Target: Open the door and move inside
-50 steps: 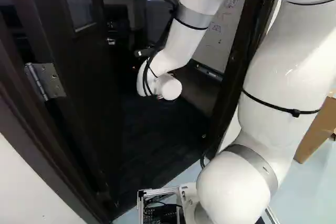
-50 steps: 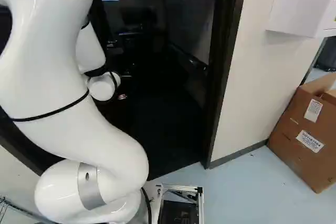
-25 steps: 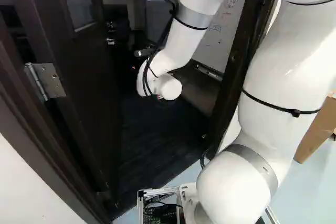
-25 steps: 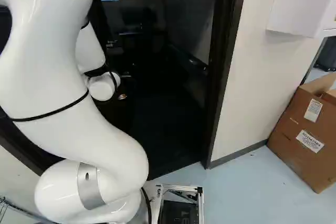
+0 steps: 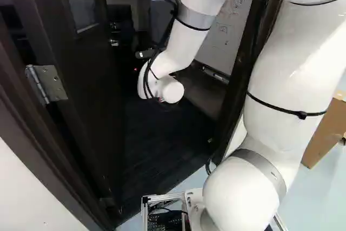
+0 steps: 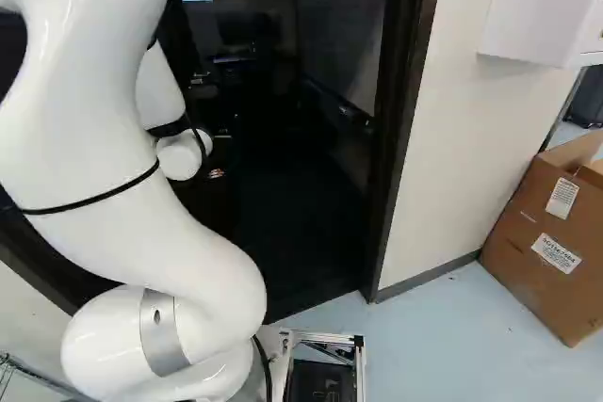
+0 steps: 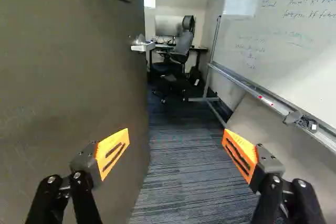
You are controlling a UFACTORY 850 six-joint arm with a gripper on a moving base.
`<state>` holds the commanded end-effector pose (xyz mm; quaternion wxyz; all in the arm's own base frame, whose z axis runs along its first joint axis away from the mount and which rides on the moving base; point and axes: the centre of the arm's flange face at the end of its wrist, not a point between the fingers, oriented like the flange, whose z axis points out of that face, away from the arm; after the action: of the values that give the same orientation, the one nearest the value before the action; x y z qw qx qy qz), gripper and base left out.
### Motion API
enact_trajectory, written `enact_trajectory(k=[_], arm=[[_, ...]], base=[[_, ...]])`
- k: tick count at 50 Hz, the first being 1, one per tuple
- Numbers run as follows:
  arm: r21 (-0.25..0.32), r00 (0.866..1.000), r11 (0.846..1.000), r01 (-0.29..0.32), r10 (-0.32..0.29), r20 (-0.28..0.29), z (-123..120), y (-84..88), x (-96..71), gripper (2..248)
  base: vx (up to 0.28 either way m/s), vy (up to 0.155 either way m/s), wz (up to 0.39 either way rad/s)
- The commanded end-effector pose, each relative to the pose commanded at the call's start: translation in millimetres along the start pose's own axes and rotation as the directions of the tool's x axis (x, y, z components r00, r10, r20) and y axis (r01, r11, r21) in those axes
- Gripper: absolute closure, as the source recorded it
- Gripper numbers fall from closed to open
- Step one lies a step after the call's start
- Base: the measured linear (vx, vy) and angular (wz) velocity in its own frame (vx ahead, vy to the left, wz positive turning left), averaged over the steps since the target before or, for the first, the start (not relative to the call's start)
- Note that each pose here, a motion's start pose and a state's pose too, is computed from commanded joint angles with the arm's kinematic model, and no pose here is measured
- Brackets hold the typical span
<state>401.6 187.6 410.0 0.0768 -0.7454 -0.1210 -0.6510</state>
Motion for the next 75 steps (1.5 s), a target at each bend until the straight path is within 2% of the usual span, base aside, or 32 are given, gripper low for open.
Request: enact_trajectory(k=[28, 75], arm=[[-0.002, 1.0, 1.0, -0.029, 0.029, 0.003, 11, -23.7, 1.5, 3], [0.019, 0.998, 0.997, -0.07, 0.07, 0.004, 34, -76.9, 4.0, 3]], base=[[0.0, 0.0, 0.0], [0.0, 0.0, 0.0]])
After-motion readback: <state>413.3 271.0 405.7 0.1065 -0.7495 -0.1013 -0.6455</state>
